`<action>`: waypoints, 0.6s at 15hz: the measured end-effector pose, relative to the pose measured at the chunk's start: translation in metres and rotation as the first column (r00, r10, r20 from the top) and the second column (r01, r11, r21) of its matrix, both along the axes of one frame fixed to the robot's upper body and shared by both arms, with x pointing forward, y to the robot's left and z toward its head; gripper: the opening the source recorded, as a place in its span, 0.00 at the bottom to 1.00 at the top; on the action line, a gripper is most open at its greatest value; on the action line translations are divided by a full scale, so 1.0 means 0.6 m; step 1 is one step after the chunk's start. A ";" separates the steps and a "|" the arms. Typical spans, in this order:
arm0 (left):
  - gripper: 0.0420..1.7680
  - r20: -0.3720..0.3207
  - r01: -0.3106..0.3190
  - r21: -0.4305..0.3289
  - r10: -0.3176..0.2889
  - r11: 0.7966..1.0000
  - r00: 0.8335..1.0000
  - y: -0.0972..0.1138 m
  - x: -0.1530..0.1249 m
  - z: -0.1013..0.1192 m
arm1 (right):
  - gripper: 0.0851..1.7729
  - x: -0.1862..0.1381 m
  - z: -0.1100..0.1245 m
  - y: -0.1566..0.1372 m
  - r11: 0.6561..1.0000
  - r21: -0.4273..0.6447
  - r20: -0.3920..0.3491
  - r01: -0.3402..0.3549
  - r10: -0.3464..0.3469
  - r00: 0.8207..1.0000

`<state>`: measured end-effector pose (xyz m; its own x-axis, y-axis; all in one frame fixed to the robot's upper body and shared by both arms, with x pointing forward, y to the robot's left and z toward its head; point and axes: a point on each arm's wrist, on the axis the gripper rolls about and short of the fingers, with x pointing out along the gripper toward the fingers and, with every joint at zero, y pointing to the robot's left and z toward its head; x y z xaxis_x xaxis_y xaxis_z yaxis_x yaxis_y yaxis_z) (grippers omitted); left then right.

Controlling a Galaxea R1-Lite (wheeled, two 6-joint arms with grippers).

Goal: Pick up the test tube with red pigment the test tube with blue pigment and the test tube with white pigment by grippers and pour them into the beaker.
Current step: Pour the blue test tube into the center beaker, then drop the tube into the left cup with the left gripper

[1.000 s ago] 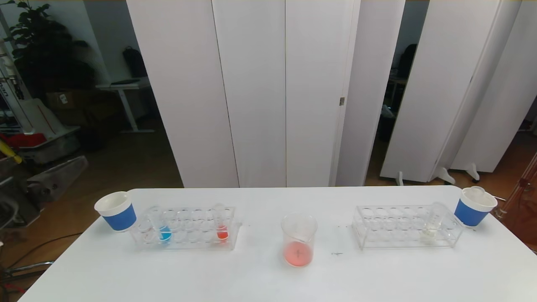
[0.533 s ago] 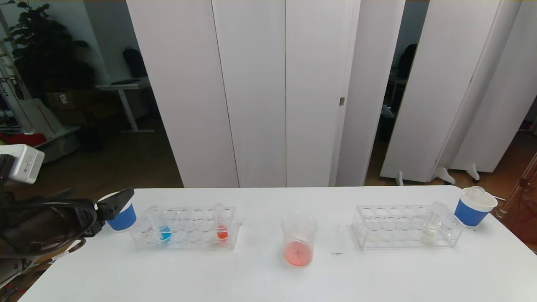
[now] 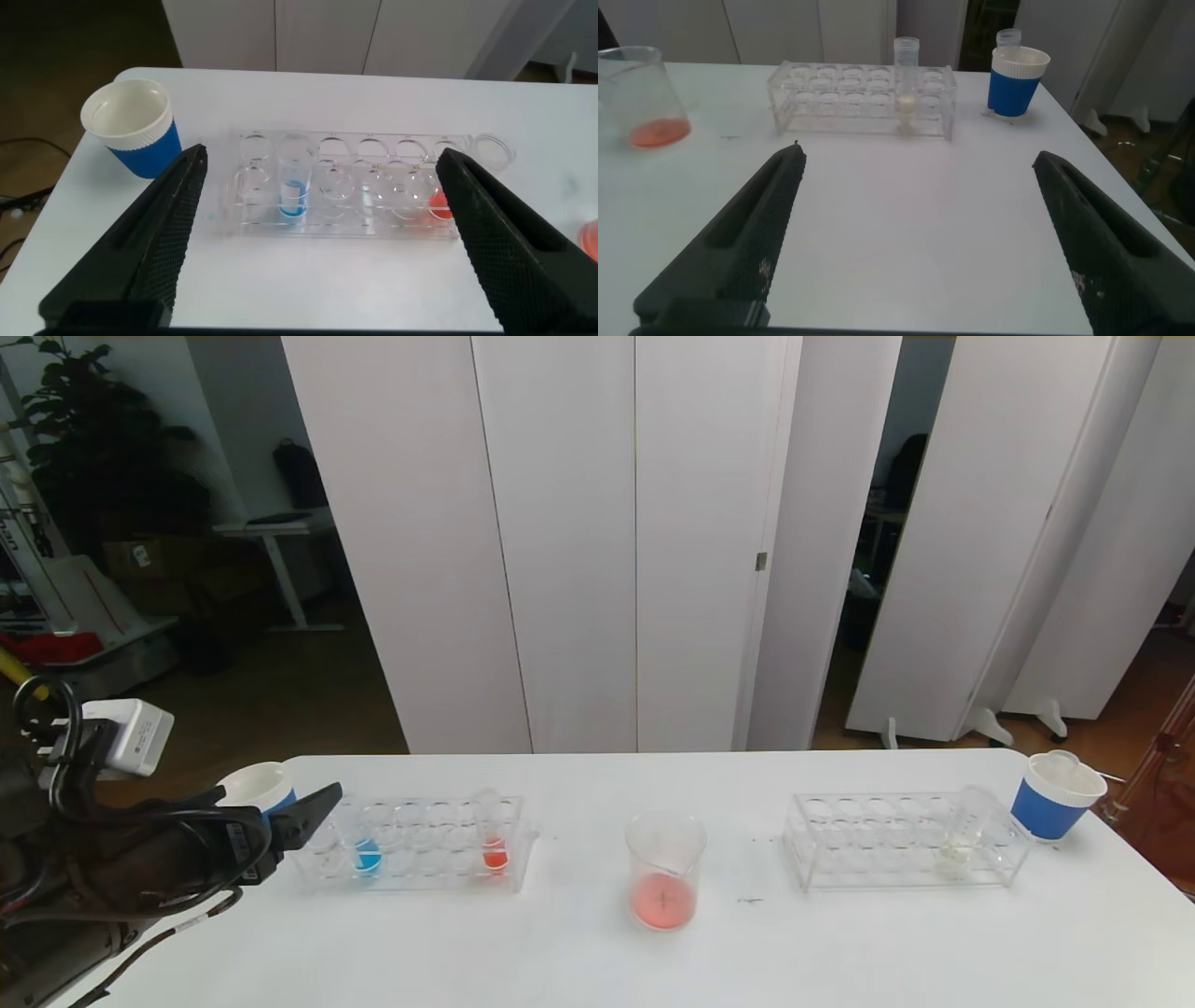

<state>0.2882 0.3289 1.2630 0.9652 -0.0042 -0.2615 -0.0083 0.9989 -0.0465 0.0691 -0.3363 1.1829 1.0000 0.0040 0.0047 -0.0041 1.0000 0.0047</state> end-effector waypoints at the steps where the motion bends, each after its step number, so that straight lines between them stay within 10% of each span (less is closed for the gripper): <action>1: 0.99 0.001 0.010 -0.011 -0.010 1.000 1.000 -0.004 0.001 -0.005 | 0.98 0.000 0.000 0.000 1.000 0.000 0.000 0.000 0.000 1.000; 9: 0.99 -0.047 -0.017 -0.111 0.012 0.994 0.999 -0.012 0.041 -0.042 | 0.98 0.000 0.000 0.000 1.000 0.000 0.000 0.000 0.000 1.000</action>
